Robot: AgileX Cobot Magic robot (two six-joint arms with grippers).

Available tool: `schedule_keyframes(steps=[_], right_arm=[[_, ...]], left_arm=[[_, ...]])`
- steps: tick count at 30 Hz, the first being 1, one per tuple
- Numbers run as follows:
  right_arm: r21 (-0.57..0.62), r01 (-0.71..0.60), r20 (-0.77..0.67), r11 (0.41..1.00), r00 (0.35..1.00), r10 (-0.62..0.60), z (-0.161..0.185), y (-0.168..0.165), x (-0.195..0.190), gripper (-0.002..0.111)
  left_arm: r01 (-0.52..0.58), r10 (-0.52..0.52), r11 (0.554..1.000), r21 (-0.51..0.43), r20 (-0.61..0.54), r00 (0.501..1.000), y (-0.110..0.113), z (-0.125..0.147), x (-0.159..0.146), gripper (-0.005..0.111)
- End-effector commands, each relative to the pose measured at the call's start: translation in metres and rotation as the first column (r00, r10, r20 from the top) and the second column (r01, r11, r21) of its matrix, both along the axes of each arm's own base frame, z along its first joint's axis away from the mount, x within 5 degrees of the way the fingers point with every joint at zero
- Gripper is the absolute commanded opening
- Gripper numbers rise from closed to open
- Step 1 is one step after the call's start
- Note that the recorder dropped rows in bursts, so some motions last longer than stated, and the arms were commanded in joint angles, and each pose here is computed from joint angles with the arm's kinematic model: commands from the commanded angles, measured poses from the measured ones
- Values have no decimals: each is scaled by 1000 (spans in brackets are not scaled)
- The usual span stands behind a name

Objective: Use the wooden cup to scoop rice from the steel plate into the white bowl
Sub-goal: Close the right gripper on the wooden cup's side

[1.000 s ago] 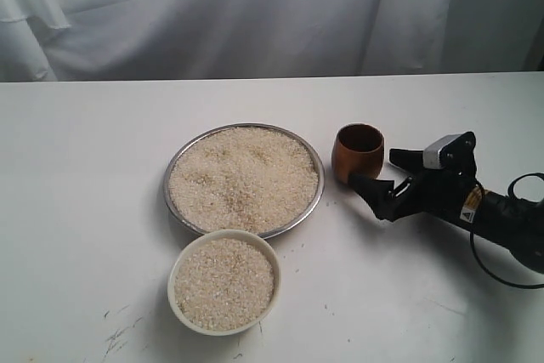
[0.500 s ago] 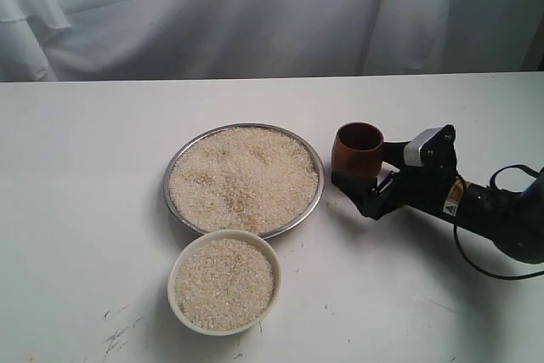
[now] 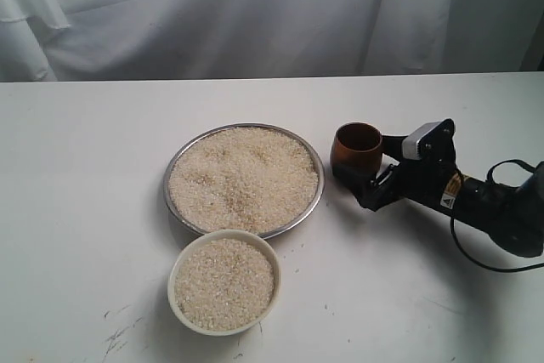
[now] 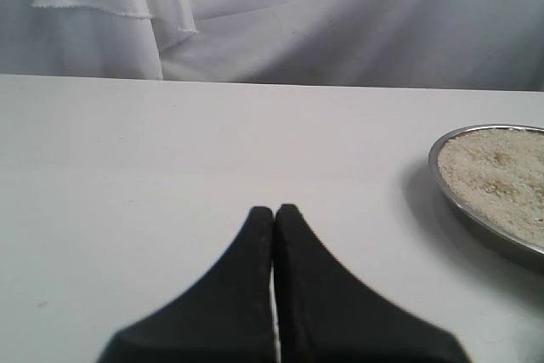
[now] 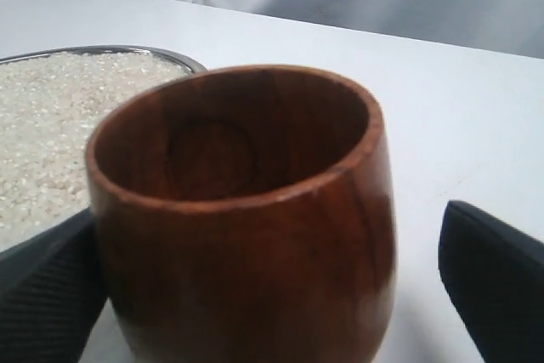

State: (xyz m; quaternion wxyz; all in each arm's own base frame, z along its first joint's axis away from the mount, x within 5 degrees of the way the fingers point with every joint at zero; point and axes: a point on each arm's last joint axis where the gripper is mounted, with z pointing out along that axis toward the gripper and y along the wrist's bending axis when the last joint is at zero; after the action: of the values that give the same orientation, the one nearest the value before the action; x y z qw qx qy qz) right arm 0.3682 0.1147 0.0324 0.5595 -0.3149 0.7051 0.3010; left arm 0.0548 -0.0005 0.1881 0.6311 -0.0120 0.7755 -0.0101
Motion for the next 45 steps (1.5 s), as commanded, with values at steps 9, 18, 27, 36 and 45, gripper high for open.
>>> schedule_keyframes(steps=[9, 18, 27, 36, 45], right_arm=[[7, 29, -10, 1000, 1000, -29, -10, 5, 6, 92], [17, 20, 2, 1000, 1000, -20, -14, 6, 10, 92], [26, 14, 26, 1000, 1000, -15, -11, 7, 13, 92], [19, -11, 29, 1000, 1000, 10, -9, 10, 21, 92], [48, -17, 4, 999, 1000, 17, -28, 12, 26, 92]], left_arm=[[1, -1, 1000, -4, 7, 1000, 0, -1, 0, 0], [1, -1, 1000, -4, 7, 1000, 0, -1, 0, 0], [1, -1, 1000, -4, 7, 1000, 0, -1, 0, 0], [1, -1, 1000, -4, 7, 1000, 0, -1, 0, 0], [1, -1, 1000, -4, 7, 1000, 0, -1, 0, 0]])
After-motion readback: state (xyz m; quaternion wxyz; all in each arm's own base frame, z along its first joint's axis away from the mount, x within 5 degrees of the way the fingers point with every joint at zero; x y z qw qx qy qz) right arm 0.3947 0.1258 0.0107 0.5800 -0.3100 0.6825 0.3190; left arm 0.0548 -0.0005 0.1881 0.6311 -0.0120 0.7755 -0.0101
